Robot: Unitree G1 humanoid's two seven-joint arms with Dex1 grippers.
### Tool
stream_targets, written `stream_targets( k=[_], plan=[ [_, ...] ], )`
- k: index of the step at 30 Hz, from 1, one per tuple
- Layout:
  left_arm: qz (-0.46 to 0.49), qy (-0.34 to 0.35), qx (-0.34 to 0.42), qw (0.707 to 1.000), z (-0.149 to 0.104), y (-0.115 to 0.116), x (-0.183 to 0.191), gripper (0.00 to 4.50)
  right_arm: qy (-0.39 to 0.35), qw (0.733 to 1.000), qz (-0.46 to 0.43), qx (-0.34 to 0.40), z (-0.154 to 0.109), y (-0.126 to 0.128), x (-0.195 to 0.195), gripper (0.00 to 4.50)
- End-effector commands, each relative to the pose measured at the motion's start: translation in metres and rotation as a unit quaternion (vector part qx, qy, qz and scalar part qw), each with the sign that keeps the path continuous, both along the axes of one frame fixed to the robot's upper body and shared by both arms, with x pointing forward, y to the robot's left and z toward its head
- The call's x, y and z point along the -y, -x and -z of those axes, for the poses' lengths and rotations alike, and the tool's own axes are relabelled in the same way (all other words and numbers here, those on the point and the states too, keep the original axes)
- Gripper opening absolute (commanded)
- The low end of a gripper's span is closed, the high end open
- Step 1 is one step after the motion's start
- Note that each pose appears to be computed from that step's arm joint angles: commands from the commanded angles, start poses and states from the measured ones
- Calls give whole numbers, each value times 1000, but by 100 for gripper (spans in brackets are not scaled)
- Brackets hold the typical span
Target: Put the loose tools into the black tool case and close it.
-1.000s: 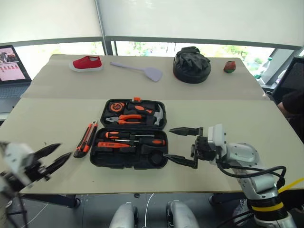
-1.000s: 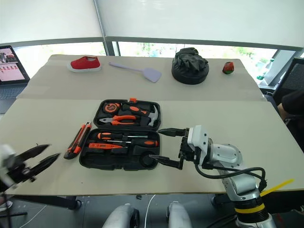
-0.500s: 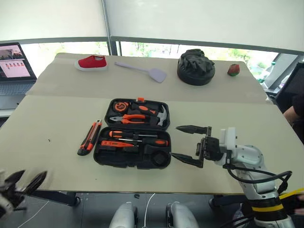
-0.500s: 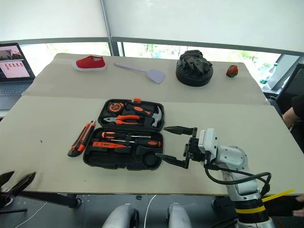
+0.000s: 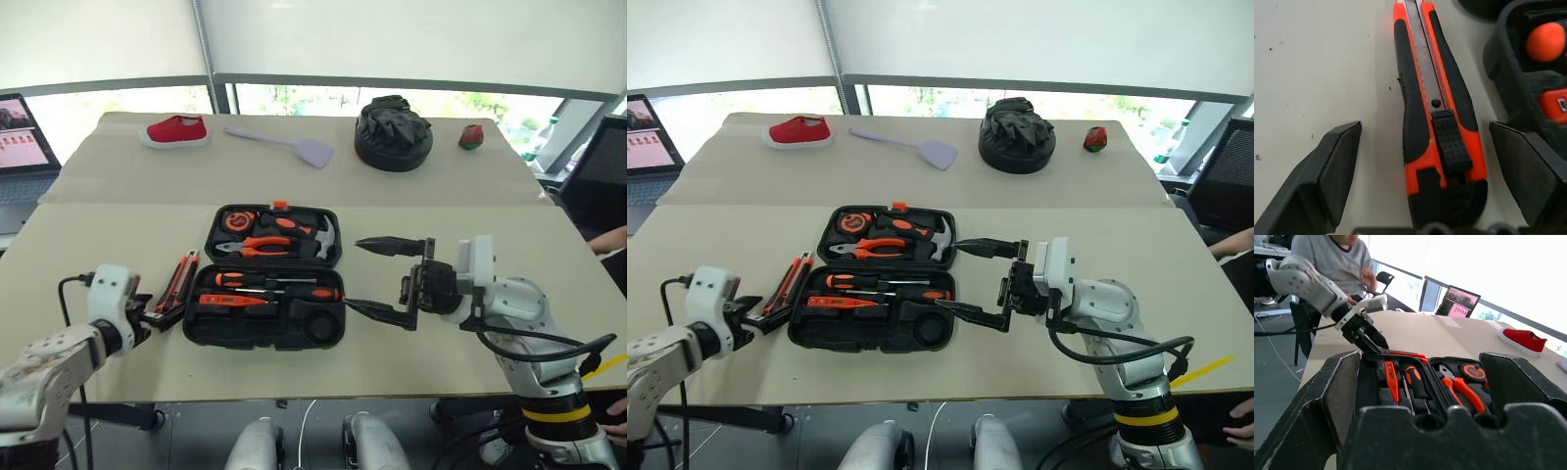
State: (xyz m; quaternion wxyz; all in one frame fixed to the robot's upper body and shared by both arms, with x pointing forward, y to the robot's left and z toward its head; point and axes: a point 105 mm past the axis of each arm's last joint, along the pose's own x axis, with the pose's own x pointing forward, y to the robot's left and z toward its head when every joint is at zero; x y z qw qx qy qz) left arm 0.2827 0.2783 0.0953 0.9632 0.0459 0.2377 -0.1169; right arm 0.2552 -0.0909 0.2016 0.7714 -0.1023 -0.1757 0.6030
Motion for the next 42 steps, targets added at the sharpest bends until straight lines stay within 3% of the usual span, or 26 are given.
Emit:
stream_targets(
  k=[1, 5, 8, 12, 14, 16, 20, 23, 25, 28, 30, 36, 42],
  plan=[
    [-3, -21, -10, 1000, 13, -10, 0, 447, -9, 1000, -8, 17, -10, 4, -2, 450],
    [4, -19, -13, 1000, 22, -22, 6, 447, -3, 1000, -13, 17, -9, 4, -3, 450],
    [12, -18, -8, 1000, 23, -26, 8, 372, -8, 1000, -19, 22, -12, 4, -4, 450],
    [0, 27, -10, 1000, 26, -28, 8, 224, -6, 999, -35, 38, -15, 4, -6, 450],
    [-20, 37, 3, 999, 26, -28, -1, 176, -1, 998, -45, 40, -14, 5, -8, 450],
    [-27, 39, 26, 999, 21, -29, -8, 176, -1, 998, -49, 40, -14, 4, -9, 450],
    [14, 8, 161, 987, -28, -29, -31, 176, 7, 998, -58, 38, -14, 7, -11, 450],
    [208, -8, 244, 947, -77, -15, 3, 176, 25, 998, -57, 20, -12, 9, -6, 450],
    [311, 4, 239, 920, -88, -2, 30, 176, 46, 997, -55, 7, -6, 10, -2, 450],
    [485, -88, 170, 854, -70, 20, 69, 176, 79, 995, -56, -19, 6, 13, 4, 450],
    [546, -106, 139, 820, -60, 28, 84, 176, 98, 993, -62, -37, 12, 16, 6, 450],
    [594, -185, 92, 777, -34, 17, 95, 176, 113, 991, -64, -46, 14, 18, 3, 450],
    [621, -194, 73, 756, -22, 21, 100, 176, 112, 991, -61, -49, 13, 22, 1, 450]
  ],
)
